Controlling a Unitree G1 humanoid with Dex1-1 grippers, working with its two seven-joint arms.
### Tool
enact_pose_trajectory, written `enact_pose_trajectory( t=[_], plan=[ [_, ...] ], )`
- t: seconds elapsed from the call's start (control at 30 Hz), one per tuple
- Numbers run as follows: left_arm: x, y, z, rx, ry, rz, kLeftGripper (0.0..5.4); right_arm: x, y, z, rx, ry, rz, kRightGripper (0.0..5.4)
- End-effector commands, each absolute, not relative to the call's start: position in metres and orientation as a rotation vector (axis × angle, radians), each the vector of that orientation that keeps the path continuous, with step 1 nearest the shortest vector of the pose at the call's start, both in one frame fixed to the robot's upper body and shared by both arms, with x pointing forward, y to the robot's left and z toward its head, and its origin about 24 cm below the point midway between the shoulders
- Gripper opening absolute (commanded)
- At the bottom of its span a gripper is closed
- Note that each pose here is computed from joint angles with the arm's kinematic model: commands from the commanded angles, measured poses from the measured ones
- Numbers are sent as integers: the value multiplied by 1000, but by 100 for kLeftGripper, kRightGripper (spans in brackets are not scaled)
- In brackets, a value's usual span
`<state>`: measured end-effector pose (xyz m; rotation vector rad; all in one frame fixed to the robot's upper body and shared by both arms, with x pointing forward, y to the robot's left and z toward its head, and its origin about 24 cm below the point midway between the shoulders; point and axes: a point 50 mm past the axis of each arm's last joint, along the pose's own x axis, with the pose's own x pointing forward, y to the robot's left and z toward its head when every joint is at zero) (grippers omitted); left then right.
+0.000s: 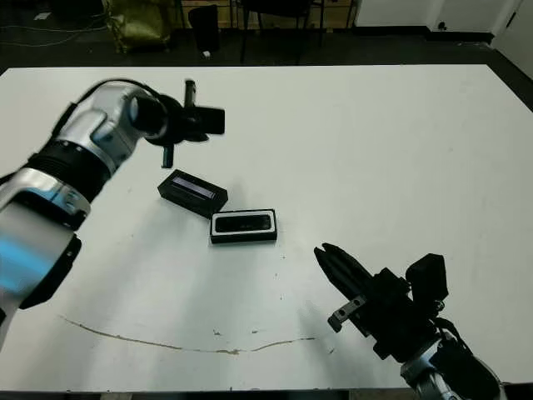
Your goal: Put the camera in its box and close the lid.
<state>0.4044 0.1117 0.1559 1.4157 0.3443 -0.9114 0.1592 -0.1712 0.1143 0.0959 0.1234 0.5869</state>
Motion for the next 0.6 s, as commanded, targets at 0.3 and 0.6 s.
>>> enact_pose_trajectory(
  t=[0.3, 0.6],
  plan=[
    [395, 111, 112, 1414, 444, -962, 0, 155, -176, 106, 83, 155, 580, 3],
    [388, 119, 92, 1444, 490, -995, 0, 151, -175, 105, 99, 181, 568, 3]
  ],
)
